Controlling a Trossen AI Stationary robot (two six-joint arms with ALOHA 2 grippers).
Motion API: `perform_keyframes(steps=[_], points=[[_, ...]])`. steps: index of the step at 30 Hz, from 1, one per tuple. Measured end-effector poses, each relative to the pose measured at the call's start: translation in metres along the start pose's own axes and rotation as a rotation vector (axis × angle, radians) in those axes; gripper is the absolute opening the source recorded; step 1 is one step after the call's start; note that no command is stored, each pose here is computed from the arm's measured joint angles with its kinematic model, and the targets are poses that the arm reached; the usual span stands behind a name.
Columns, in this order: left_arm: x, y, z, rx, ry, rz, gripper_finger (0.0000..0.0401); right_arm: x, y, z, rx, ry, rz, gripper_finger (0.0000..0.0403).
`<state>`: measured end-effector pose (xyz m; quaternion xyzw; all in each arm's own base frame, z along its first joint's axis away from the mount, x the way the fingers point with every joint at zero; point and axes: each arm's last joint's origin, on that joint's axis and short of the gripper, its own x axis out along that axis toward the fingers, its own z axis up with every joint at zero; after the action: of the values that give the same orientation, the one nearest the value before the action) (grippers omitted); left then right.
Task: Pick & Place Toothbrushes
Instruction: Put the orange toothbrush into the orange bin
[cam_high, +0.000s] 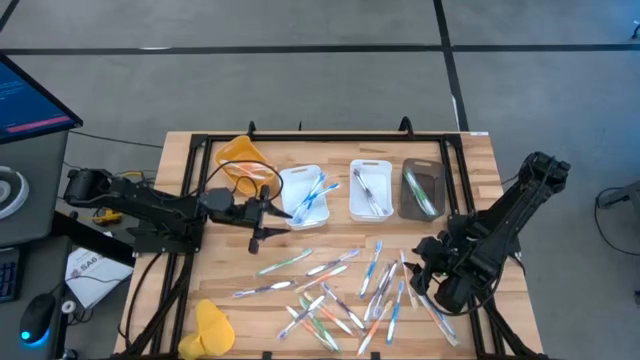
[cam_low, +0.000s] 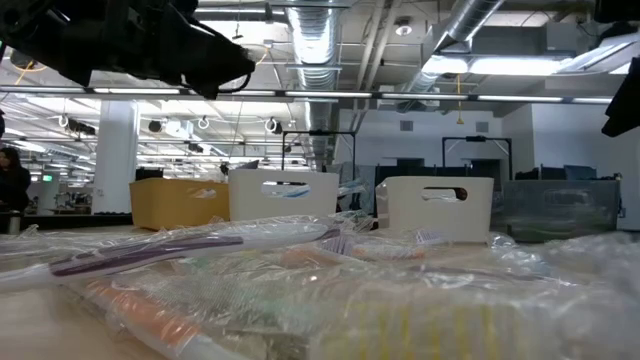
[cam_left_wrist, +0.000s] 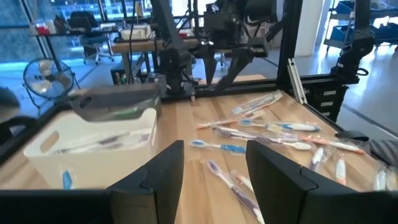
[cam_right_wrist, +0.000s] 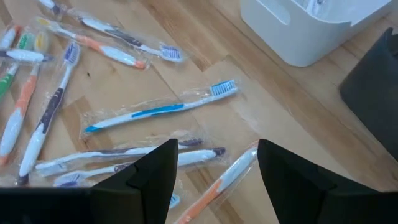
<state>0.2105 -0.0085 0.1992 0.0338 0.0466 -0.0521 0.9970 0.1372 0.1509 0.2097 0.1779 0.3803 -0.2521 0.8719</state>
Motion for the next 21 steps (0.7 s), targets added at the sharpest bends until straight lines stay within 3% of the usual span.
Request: perform_keyframes(steps=[21], points=[[-0.0008,-0.0002,-0.0023,-0.001,0.007,-0.002,0.0169,-0.0005,0.0021,-0.0005,-0.012,0.000,0.020,0.0216]])
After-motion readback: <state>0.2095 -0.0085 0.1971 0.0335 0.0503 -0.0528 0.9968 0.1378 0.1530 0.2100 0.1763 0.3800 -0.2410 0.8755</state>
